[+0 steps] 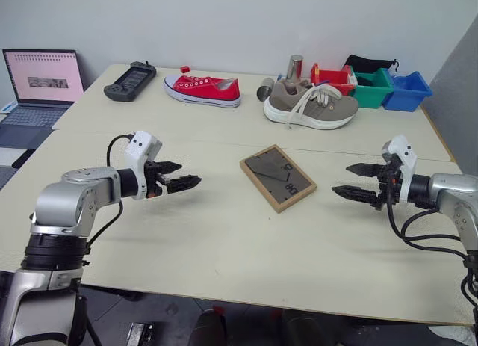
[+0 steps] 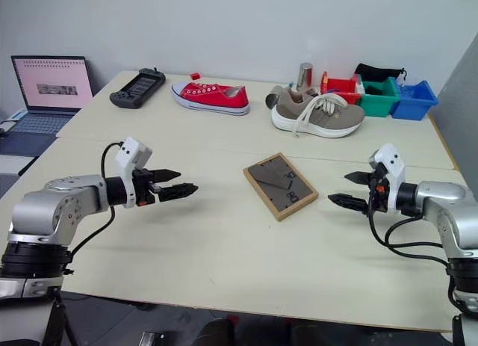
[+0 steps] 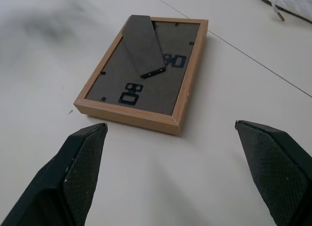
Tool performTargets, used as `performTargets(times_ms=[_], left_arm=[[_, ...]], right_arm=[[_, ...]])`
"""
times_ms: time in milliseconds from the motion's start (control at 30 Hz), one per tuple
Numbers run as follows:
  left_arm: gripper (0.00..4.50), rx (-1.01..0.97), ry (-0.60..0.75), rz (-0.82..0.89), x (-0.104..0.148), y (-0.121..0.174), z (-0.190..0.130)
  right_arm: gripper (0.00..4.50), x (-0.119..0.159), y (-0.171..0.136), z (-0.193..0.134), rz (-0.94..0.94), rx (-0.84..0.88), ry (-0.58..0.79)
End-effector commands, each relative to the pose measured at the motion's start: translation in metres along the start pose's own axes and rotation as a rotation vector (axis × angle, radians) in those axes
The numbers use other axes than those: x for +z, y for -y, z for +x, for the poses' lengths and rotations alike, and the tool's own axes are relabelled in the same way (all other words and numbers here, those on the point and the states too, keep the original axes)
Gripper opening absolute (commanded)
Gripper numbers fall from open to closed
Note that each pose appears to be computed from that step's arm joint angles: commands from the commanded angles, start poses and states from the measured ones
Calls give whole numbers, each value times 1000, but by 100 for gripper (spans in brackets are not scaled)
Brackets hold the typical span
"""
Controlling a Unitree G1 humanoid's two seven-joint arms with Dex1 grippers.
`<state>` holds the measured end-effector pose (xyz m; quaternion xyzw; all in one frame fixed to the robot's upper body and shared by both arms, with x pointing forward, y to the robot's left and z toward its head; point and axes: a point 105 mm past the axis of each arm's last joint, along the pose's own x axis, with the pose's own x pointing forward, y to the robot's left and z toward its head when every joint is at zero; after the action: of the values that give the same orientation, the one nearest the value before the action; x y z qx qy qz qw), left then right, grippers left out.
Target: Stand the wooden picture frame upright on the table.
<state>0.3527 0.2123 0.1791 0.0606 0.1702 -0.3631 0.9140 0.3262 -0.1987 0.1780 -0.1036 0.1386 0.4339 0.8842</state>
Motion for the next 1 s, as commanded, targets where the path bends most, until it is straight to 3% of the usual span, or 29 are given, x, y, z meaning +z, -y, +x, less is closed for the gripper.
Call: performTargets(times_ms=[33,233,900,1000], left_arm=[[450,25,11,45,4,-3,0],[450,2,58,13,15,3,3],[450,-38,30,-58,5,13,16],[412,-91,41,-69,3,25,20]], right_arm=[[448,10,-2,0,-22,1,33],[448,8,4,-2,-22,-31,30],[448,1,15,13,-84,-67,-1],[394,6,19,24,-101,-71,7]])
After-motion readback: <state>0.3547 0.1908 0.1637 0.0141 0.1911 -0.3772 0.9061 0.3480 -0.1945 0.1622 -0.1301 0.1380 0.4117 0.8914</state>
